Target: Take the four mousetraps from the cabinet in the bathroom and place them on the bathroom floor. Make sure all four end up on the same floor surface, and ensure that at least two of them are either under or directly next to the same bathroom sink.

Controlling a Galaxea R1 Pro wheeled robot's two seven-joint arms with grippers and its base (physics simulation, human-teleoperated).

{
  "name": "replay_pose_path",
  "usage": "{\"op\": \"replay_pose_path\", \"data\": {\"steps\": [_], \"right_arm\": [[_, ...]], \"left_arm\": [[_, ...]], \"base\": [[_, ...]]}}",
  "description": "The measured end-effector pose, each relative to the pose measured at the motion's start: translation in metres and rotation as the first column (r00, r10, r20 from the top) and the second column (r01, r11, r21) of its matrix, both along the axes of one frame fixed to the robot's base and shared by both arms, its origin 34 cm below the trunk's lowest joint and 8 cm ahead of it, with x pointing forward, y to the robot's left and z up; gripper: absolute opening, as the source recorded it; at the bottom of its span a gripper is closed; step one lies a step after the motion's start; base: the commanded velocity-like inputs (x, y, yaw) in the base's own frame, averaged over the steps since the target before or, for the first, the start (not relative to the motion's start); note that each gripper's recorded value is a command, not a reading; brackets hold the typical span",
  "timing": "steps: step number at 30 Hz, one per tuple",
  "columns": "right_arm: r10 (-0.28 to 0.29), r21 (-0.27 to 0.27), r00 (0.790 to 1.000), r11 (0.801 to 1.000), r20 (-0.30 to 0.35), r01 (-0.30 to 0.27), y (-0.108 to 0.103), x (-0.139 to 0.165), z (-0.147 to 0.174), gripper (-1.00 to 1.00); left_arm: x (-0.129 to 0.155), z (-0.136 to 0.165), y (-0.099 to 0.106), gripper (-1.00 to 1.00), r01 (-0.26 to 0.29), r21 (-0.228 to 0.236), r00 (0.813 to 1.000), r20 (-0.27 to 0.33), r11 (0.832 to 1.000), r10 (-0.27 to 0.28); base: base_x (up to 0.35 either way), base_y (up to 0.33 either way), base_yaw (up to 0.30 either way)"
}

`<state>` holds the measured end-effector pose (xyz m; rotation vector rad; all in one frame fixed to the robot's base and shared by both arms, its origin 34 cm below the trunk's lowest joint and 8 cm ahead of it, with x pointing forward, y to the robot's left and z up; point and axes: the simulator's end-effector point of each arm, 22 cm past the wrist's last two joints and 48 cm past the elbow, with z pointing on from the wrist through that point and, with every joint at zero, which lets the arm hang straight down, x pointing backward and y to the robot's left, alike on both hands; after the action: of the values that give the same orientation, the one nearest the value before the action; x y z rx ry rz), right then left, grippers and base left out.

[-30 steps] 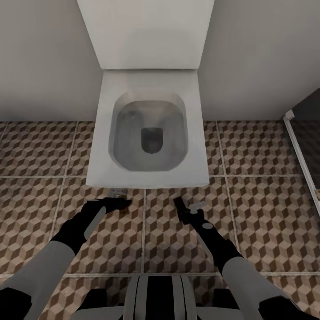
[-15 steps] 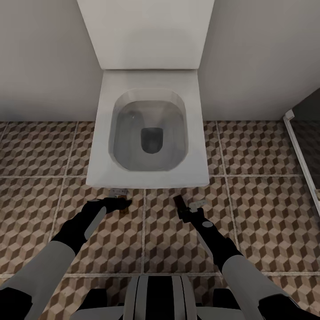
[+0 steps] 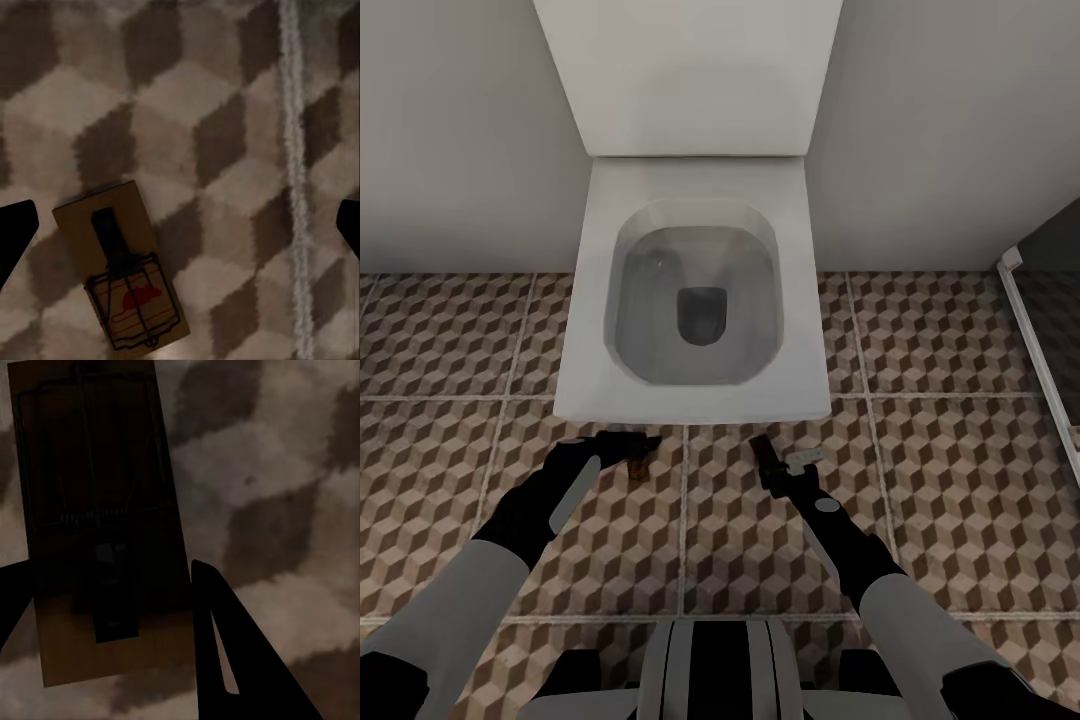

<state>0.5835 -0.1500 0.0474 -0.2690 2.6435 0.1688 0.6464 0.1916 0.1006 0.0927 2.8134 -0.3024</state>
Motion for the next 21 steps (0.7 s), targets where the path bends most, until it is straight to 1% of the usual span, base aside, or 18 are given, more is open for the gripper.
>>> {"op": "replay_pose_path", "data": {"steps": [9, 13, 21], "right_arm": [[0.0, 0.001, 1.0, 1.0, 0.006, 0.0, 0.0, 0.001, 0.001, -1.0], [0.0, 0.001, 1.0, 1.0, 0.006, 0.0, 0.0, 0.001, 0.001, -1.0], [0.0, 0.001, 1.0, 1.0, 0.006, 0.0, 0.0, 0.001, 0.001, -1.0]], "left_arm": [[0.012, 0.016, -0.008, 1.0, 0.016, -0.014, 1.0, 0.02, 1.0, -0.016], [0.011, 0.015, -0.006, 1.0, 0.017, -0.012, 1.0, 0.014, 1.0, -0.017], [0.0, 0.005, 0.001, 1.0, 0.013, 0.003, 1.0, -0.019, 1.0, -0.013]], "base": [[0.0, 0.0, 0.0], [0.0, 0.0, 0.0], [0.0, 0.0, 0.0]]}}
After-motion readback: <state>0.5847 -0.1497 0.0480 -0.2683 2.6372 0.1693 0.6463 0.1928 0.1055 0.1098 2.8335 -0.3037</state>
